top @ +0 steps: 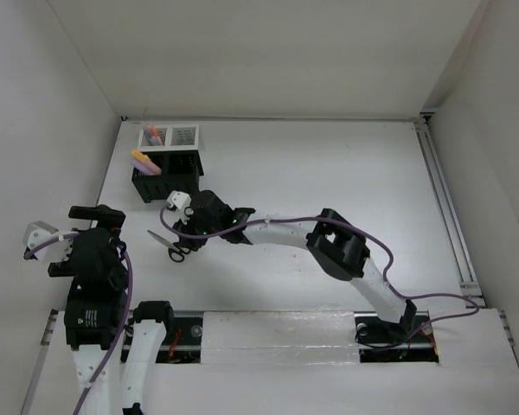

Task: Sort the stationery into containers
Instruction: Pick up the scissors from the center of the board.

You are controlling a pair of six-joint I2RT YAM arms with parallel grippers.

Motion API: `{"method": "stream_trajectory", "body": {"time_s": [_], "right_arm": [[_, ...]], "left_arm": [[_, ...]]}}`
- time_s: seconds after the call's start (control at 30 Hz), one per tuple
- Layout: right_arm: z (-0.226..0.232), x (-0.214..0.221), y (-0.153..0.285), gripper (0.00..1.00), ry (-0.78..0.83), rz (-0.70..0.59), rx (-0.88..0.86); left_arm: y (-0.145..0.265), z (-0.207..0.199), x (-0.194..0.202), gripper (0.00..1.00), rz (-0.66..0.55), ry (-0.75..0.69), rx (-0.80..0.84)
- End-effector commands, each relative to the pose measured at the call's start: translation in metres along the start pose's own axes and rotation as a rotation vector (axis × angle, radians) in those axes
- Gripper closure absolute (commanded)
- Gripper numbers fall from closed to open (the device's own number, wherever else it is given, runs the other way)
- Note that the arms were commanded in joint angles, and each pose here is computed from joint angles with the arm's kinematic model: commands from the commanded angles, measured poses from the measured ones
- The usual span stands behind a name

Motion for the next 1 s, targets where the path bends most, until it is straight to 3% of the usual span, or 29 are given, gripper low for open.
{"method": "stream_trajectory", "body": {"time_s": [0.0,0.63,0.97], "right_arm": [[-0.006,-0.009,-0.010,0.56,0.011,-0.031,0.021],[-0.030,0.023,-0.027,0.60,-0.003,0.048,0.104],[-0.024,0.050,-0.029,0.63,0.077,0.141,0.174]], "left_arm": [[-0.001,-0.003,-0.002,0.00,-0.013,0.005,0.016],[0.000,-0.004,-0.004,0.00,-0.022,0.008,0.026],[0.000,-0.004,-0.004,0.00,-0.022,0.008,0.026]]}}
Point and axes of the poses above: each gripper's point midway between its finger pads, its own y axis back along the fingers, its own z axis along the line the jaws close on, x = y × z, the point moved 3 cm from there along y, back along the fingers, and after that the axes turned 1 degree about -y, right-handed, at the moved point
